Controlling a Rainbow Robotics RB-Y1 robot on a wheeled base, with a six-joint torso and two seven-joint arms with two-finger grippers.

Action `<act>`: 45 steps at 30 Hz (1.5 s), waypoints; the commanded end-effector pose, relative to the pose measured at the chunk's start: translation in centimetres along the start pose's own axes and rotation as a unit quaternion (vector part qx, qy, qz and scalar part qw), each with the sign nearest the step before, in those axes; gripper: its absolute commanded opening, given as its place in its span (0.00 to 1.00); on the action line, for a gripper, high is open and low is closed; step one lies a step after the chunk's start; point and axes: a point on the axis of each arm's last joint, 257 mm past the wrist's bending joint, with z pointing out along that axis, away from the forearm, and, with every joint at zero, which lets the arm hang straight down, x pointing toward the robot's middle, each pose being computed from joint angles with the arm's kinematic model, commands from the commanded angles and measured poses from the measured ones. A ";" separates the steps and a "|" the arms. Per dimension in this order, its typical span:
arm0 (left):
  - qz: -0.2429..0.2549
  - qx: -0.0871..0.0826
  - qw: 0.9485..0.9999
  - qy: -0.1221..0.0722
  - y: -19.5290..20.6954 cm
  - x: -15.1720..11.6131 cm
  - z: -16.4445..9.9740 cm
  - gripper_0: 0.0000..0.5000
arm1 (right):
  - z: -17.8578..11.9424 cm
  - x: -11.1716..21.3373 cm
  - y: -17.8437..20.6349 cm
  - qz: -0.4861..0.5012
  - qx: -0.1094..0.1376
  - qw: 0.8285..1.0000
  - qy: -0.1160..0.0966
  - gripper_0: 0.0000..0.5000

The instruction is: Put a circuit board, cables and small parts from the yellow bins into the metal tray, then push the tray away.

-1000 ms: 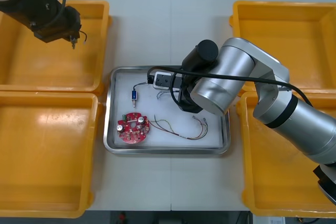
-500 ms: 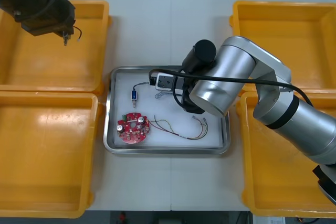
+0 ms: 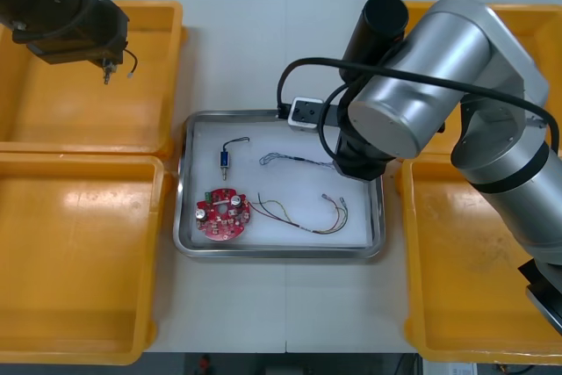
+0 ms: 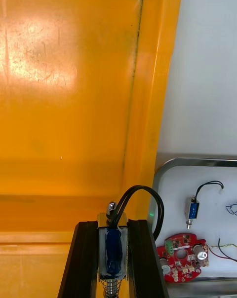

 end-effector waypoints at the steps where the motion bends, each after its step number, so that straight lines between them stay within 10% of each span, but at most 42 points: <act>1: -0.043 -0.013 0.999 -0.013 1.3 -0.3 -1.7 0.00 | -2.7 -0.9 -1.9 0.054 0.014 0.998 -0.037 1.00; 18: -0.030 -0.013 0.999 -0.003 -2.9 2.2 -0.7 0.00 | -8.0 6.2 -10.9 0.336 0.053 0.934 -0.114 1.00; 32: -0.015 0.043 0.999 0.003 -13.5 7.3 4.2 0.00 | -7.5 16.4 -10.4 0.499 0.070 0.861 -0.070 1.00; 45: 0.021 0.037 0.999 0.008 -16.5 10.3 11.0 0.00 | -6.7 21.9 -7.6 0.612 0.046 0.788 -0.048 1.00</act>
